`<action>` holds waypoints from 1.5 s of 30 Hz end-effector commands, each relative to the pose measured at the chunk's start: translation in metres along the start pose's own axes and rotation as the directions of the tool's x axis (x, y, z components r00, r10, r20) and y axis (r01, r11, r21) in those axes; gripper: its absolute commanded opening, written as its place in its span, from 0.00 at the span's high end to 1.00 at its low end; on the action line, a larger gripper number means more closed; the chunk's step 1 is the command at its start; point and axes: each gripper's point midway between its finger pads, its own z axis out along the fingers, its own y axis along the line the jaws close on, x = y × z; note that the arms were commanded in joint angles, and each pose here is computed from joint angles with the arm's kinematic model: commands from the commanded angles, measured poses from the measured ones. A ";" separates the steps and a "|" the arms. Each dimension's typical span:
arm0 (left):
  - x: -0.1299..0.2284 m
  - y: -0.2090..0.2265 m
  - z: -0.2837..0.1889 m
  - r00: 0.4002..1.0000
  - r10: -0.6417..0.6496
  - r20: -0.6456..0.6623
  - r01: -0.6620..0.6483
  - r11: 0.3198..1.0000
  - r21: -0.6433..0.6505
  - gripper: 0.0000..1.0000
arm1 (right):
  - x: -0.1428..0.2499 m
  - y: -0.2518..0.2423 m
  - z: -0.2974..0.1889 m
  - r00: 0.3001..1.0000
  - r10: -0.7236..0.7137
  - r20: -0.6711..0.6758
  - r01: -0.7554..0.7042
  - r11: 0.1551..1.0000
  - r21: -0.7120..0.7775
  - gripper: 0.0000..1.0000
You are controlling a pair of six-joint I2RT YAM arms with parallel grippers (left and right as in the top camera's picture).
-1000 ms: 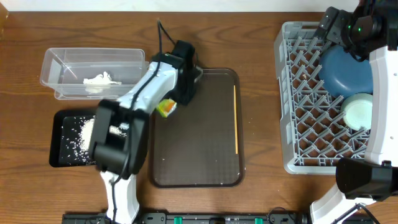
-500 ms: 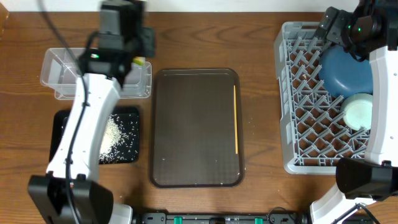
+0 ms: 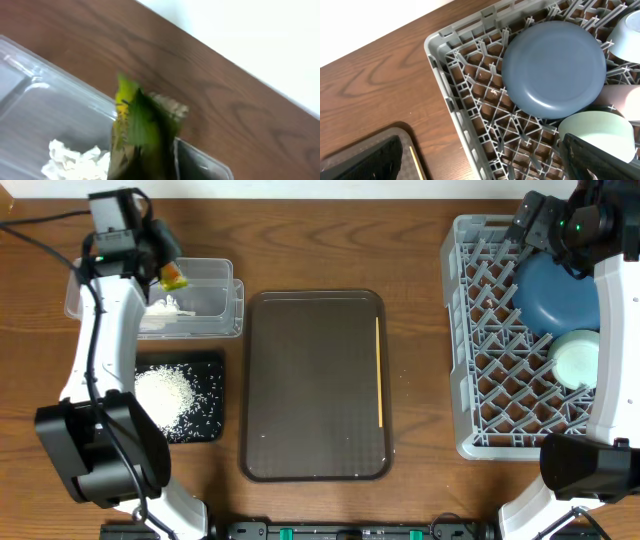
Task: Sort waste into correct bins and load items into the dishwasher rack
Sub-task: 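Carry the wrapper over the clear bin and drop it in, then retract the left arm back over the black tray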
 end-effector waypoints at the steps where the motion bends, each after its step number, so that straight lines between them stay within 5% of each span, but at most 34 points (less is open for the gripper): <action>1: -0.007 0.014 -0.002 0.996 -0.088 0.019 0.089 0.996 -0.022 0.53 | 0.000 -0.002 0.003 1.000 0.004 -0.003 -0.004 1.000 0.012 0.01; 5: -0.010 0.023 -0.002 0.995 -0.100 0.021 0.100 0.994 -0.034 0.28 | 0.000 -0.002 0.003 1.000 0.004 -0.004 -0.004 1.000 0.012 0.01; 12: -0.027 0.009 -0.032 0.993 -0.099 0.070 0.097 0.995 0.029 0.18 | 0.000 -0.002 0.003 1.000 0.005 -0.003 -0.005 1.000 0.012 0.01; 21: -0.064 0.019 -0.163 0.960 -0.136 0.245 0.124 0.990 0.064 0.09 | 0.000 -0.002 0.003 1.000 0.004 -0.003 -0.004 1.000 0.012 0.01; 35: 0.076 0.085 -0.260 0.960 -0.246 -0.130 0.216 0.954 -0.210 0.07 | 0.000 -0.002 0.003 1.000 0.004 -0.003 -0.004 1.000 0.012 0.01; 45: 0.120 0.086 -0.274 0.910 -0.288 -0.300 0.215 0.943 -0.254 0.06 | 0.000 -0.002 0.003 1.000 0.004 -0.003 -0.004 1.000 0.012 0.01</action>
